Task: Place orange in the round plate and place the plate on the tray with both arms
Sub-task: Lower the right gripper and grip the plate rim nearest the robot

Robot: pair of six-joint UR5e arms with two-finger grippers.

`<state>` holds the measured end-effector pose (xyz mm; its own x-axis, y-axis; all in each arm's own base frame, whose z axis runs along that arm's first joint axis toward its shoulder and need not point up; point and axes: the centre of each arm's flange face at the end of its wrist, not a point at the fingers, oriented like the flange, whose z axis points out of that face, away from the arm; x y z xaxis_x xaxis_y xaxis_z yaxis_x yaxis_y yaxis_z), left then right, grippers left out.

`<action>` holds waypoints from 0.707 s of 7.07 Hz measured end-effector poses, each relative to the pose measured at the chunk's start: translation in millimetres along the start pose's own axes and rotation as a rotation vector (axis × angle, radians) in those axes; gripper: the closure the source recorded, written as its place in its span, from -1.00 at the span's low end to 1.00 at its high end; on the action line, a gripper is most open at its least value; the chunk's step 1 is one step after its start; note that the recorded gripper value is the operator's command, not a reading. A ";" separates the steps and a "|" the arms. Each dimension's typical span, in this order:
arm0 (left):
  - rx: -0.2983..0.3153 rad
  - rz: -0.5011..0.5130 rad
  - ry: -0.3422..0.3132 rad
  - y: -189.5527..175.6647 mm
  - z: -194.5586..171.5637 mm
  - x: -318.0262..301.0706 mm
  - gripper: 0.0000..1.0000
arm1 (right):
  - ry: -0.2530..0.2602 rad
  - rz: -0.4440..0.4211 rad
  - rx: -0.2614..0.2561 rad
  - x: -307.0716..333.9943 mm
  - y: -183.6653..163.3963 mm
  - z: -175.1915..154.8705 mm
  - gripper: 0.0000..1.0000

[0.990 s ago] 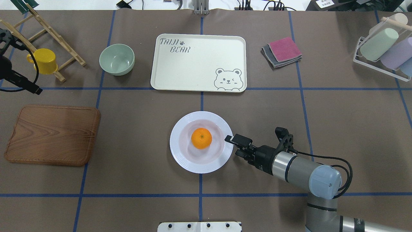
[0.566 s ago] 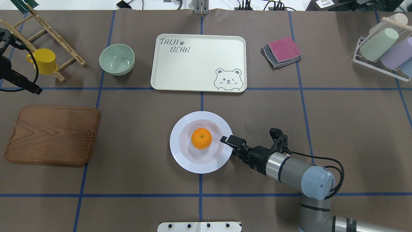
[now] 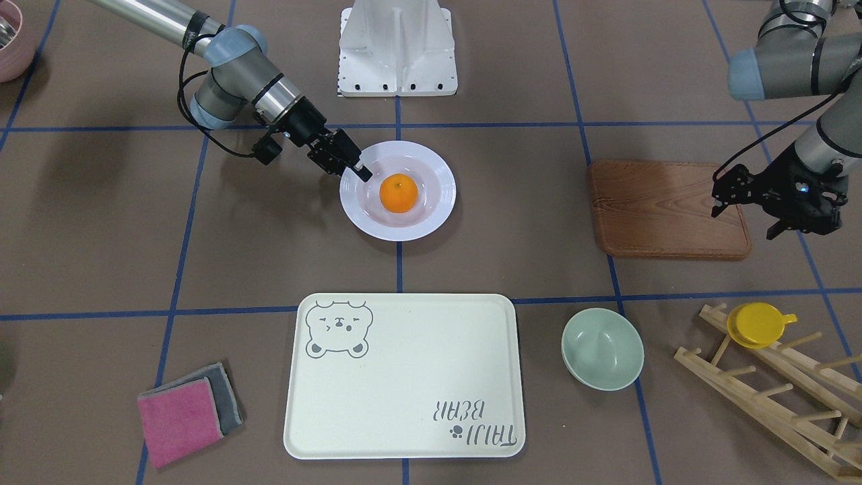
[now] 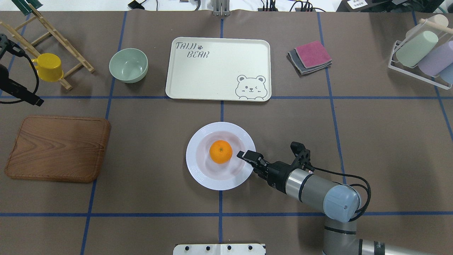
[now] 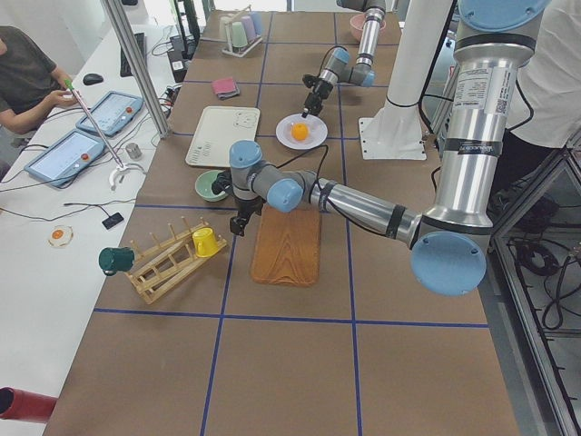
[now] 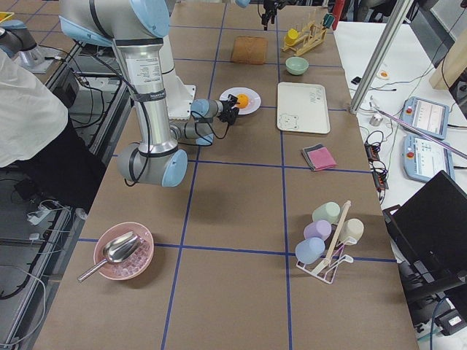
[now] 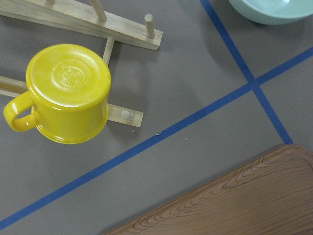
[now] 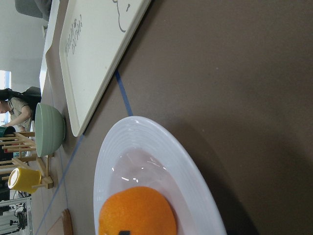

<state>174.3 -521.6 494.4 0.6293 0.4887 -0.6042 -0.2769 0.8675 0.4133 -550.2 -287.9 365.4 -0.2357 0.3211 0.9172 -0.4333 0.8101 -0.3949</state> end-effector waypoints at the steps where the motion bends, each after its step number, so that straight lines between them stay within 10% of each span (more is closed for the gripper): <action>1: 0.000 0.000 0.000 1.4 -0.5 0.5 -0.98 | -0.001 0.000 0.003 1.1 1.7 -0.3 0.32; 5: -0.001 -0.001 0.001 1.6 -0.1 1.7 -0.98 | -0.004 -0.001 0.010 1.5 -1.4 -3.6 0.27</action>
<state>174.9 -519.5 494.0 0.6290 0.4880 -0.6052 -0.2773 0.8681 0.4118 -546.8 -286.7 367.5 -0.2385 0.3180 0.9176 -0.4420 0.8058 -0.3941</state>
